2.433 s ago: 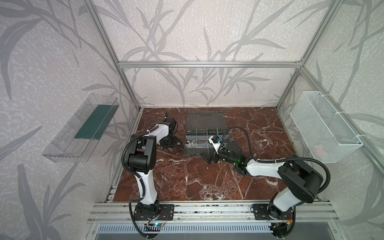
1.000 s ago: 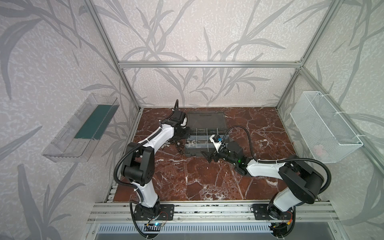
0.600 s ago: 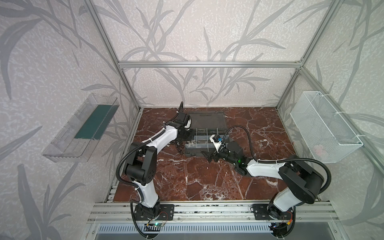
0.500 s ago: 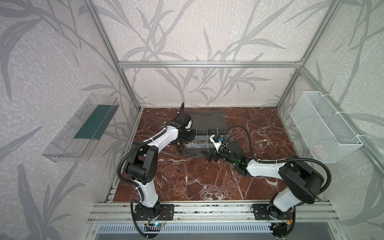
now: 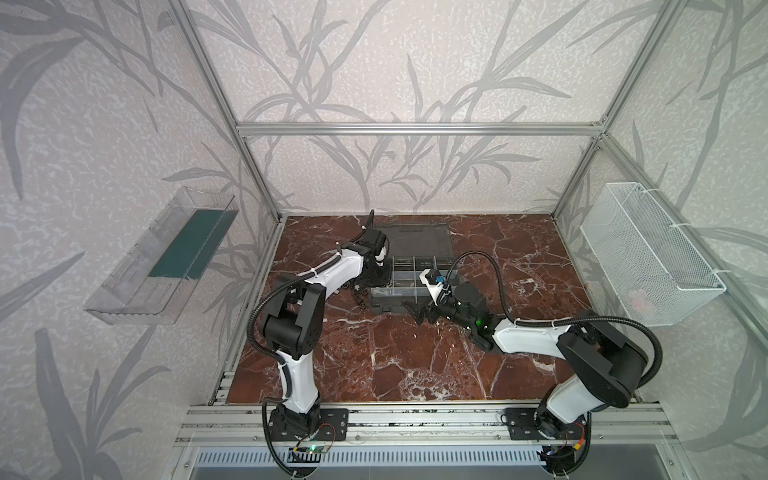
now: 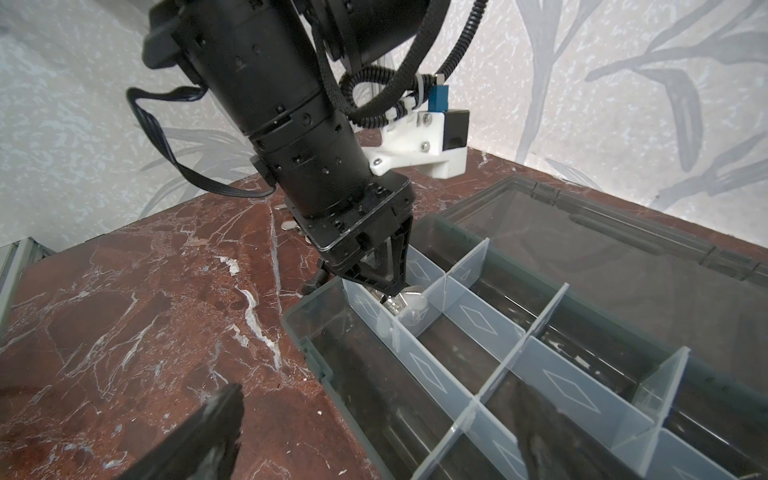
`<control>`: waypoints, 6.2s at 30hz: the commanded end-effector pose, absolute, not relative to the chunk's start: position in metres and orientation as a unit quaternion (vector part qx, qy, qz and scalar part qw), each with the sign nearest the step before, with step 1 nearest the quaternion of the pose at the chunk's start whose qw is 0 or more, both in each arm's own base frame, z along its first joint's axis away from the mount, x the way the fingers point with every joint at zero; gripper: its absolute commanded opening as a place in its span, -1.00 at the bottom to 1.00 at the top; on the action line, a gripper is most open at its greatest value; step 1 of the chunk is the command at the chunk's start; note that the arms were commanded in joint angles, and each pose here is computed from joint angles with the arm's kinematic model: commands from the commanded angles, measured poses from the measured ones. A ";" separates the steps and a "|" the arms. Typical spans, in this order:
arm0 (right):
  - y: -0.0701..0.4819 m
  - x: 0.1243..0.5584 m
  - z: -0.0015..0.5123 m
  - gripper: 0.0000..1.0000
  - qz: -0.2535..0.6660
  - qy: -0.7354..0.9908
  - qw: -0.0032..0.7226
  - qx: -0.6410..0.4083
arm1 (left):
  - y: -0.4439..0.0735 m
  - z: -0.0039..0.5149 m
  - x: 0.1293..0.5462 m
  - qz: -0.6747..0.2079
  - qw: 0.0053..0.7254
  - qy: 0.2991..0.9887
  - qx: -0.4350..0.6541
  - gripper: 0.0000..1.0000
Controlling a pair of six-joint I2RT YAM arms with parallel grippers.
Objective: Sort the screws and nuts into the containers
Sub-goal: 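Open the left gripper to drop the wing nut into the compartment, then move the open left gripper back over the pile and lower it, then lower the left gripper onto a silver wing nut and close on it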
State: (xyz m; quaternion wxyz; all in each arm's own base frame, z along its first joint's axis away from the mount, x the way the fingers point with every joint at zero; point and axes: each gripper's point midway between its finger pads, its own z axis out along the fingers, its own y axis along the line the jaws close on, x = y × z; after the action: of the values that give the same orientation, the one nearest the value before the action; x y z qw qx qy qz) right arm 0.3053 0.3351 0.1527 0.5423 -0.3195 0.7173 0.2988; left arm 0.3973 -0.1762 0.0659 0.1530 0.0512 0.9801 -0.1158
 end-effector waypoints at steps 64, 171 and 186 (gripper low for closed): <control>0.326 0.284 0.199 0.98 0.325 0.658 0.598 -0.323 | 0.028 0.047 0.376 -0.024 0.097 0.965 -0.244 0.93; 0.331 0.290 0.186 0.98 0.328 0.678 0.579 -0.313 | -0.042 0.022 0.387 0.020 0.041 0.999 -0.020 -0.18; 0.330 0.290 0.189 0.98 0.329 0.676 0.581 -0.312 | -0.043 0.016 0.381 0.053 0.022 0.998 0.001 -0.33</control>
State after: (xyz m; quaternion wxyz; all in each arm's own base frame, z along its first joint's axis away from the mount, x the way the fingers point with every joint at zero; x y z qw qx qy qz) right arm 0.2878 0.3246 0.1716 0.5657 -0.3176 0.6899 0.3211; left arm 0.3871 -0.0500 0.0218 0.0452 -0.0122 0.9987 0.0217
